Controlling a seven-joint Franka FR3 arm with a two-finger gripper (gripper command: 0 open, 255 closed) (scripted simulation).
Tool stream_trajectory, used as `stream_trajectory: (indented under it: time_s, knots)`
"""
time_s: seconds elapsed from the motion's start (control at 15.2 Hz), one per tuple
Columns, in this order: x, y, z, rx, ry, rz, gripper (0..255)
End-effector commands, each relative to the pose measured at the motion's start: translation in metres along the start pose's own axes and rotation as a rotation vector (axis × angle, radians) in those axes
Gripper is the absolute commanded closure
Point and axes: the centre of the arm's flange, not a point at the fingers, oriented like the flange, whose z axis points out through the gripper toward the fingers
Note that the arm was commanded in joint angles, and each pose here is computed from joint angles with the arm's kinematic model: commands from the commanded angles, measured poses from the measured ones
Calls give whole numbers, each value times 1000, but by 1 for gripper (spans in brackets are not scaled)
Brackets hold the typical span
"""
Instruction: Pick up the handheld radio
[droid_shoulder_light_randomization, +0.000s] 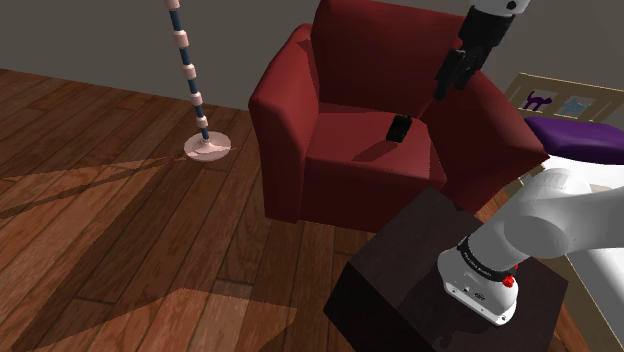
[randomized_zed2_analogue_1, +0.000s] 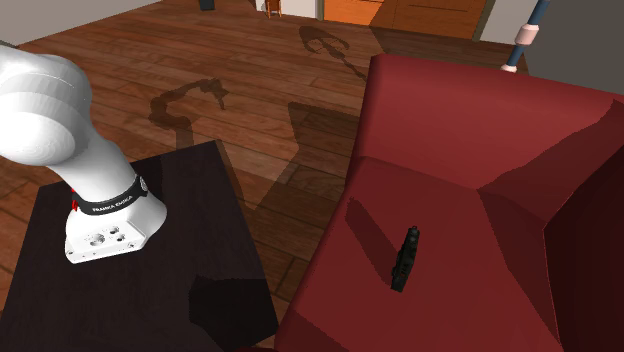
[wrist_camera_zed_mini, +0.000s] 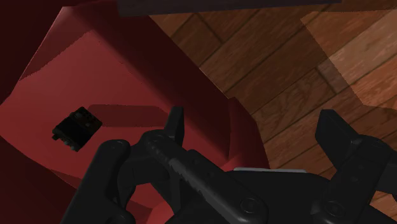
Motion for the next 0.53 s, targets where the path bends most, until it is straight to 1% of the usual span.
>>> stream_trajectory:
  time_s: [0.0,0.46]
  knots:
    - [0,0,0,0,0,0,0]
    - [33,68,53,6,19,-52,0]
